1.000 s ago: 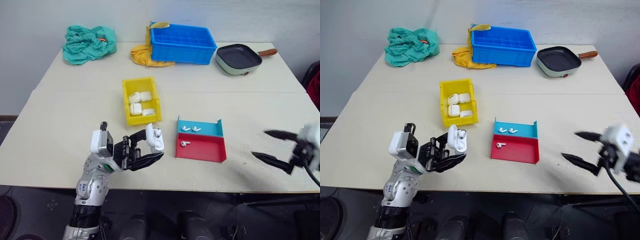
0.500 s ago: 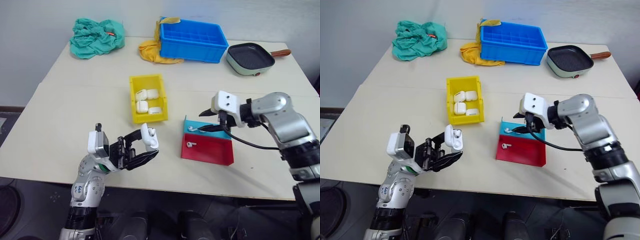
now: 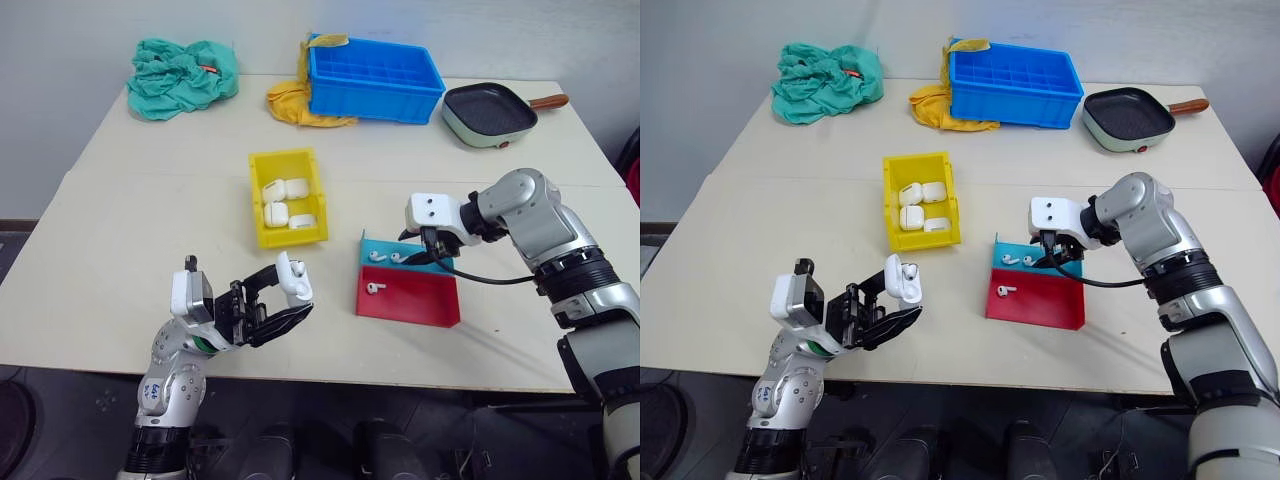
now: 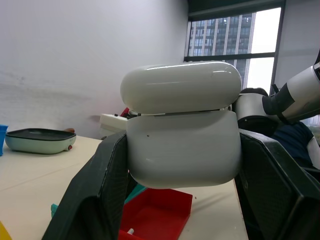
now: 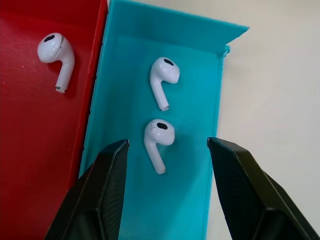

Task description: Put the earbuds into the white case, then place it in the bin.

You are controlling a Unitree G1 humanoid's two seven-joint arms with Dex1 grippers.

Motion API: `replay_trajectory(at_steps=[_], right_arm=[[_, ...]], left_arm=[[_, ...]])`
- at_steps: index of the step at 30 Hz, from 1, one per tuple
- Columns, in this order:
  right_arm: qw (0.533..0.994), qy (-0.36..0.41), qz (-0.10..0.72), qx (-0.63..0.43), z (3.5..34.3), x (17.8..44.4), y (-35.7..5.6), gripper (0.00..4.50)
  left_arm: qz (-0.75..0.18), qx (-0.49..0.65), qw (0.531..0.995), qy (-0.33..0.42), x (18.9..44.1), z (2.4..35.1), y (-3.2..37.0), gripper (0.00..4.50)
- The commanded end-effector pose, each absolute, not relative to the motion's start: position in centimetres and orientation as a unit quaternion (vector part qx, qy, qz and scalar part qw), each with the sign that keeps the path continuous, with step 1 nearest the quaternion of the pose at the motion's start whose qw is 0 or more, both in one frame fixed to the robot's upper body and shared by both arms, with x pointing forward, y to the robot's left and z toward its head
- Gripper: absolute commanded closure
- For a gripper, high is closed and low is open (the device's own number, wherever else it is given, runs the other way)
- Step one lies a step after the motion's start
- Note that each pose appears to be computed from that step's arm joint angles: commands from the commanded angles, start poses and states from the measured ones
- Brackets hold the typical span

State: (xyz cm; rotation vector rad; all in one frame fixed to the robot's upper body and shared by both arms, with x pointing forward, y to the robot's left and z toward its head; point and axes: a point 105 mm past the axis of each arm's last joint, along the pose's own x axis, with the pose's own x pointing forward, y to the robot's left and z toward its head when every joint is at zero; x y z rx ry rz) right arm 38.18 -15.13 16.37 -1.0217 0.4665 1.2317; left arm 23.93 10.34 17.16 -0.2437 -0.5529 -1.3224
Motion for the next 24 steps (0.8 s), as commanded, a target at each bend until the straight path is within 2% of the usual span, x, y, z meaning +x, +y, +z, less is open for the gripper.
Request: replay_trajectory(at_steps=[1,11,24], right_arm=[[0.658,0.194,0.545,-0.482,17.3,38.8,-14.6,1.96],[0.645,0.2,0.545,-0.497,16.8,39.5,-14.0,1.96],[0.629,0.228,0.552,-0.497,16.2,39.1,-14.4,1.96]], left_arm=[[-0.603,-0.097,0.745,-0.267,23.5,17.8,10.1,1.68],[-0.605,-0.092,0.745,-0.265,23.6,17.8,10.1,1.68],[-0.606,-0.092,0.744,-0.265,23.7,17.9,10.3,1.68]])
